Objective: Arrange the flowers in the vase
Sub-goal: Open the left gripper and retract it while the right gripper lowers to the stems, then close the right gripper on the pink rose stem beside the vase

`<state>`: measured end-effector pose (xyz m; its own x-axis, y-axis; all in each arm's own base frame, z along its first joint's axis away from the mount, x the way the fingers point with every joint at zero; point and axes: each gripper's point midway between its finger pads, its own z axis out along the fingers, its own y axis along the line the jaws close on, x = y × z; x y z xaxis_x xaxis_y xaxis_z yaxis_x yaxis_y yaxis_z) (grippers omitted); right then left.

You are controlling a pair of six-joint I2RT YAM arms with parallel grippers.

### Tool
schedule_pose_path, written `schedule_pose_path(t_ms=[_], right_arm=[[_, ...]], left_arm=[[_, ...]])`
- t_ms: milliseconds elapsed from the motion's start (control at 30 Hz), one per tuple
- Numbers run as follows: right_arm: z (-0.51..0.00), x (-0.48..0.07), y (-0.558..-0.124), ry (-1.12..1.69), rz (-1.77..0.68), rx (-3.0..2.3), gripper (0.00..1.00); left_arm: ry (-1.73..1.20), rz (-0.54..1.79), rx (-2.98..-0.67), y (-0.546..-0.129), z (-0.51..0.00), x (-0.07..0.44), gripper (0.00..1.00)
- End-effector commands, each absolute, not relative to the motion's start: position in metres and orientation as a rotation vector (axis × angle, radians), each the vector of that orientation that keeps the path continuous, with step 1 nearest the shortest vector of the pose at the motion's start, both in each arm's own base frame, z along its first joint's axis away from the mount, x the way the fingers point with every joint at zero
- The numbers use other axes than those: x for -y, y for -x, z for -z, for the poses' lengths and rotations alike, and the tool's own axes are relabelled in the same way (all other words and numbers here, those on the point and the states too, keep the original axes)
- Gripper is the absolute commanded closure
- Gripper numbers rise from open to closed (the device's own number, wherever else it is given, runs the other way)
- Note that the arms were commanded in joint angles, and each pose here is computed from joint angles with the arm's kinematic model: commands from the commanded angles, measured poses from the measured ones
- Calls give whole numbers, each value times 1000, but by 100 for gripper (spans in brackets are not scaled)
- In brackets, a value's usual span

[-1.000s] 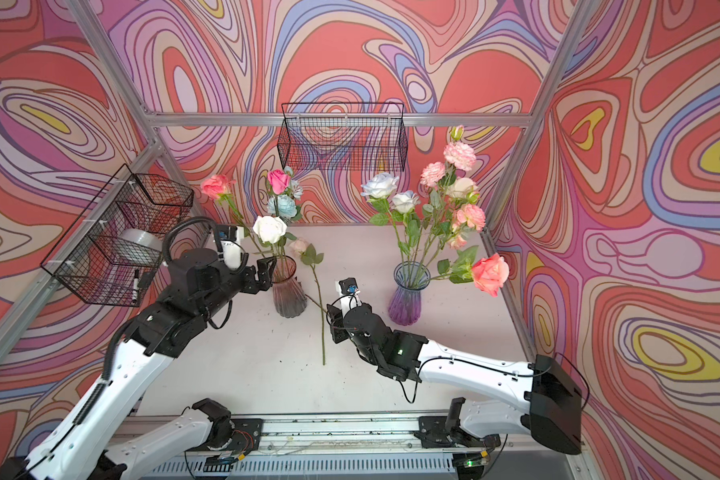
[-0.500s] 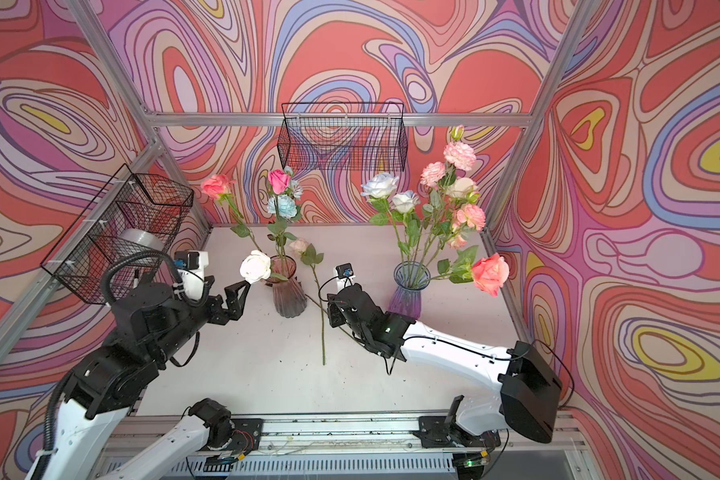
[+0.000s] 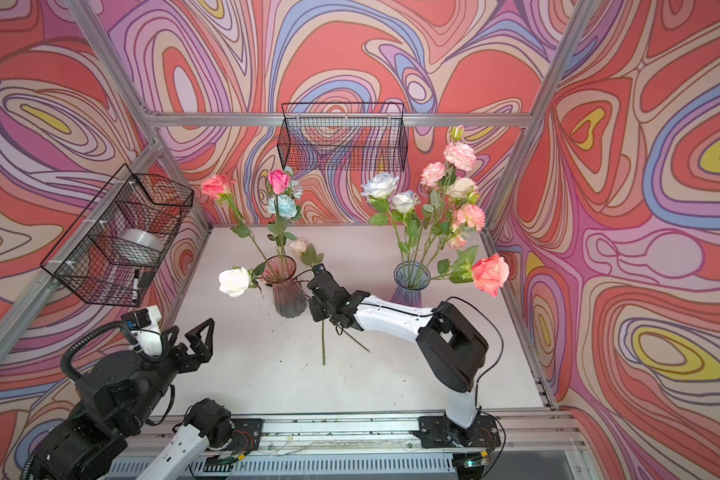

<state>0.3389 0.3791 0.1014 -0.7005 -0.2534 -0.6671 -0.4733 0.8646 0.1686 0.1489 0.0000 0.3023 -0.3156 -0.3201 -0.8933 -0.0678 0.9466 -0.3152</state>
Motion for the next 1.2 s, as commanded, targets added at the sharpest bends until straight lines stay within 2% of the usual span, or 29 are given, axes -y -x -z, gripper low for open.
schedule_pose_path(t_ms=[0, 367, 500, 600, 733, 933, 1167], right_arm=[[-73, -387, -340, 703, -377, -2412, 70], [-36, -387, -375, 822, -285, -2420, 68], [-20, -388, -377, 850, -308, -2452, 71], [-13, -388, -380, 853, -299, -2459, 75], [-11, -389, -382, 857, -306, -2455, 88], [-28, -393, -386, 827, -332, -2417, 100], [-69, -394, -388, 751, -401, -2340, 100]], left_arm=[[380, 297, -1890, -136, -280, -9, 12], [315, 402, -1815, -126, -281, 0, 10], [305, 409, -1812, -126, -281, 2, 10], [309, 408, -1812, -126, -280, 1, 10], [311, 404, -1813, -127, -279, 1, 10], [316, 403, -1811, -128, -279, 1, 10], [317, 400, -1813, -128, -279, 0, 10]])
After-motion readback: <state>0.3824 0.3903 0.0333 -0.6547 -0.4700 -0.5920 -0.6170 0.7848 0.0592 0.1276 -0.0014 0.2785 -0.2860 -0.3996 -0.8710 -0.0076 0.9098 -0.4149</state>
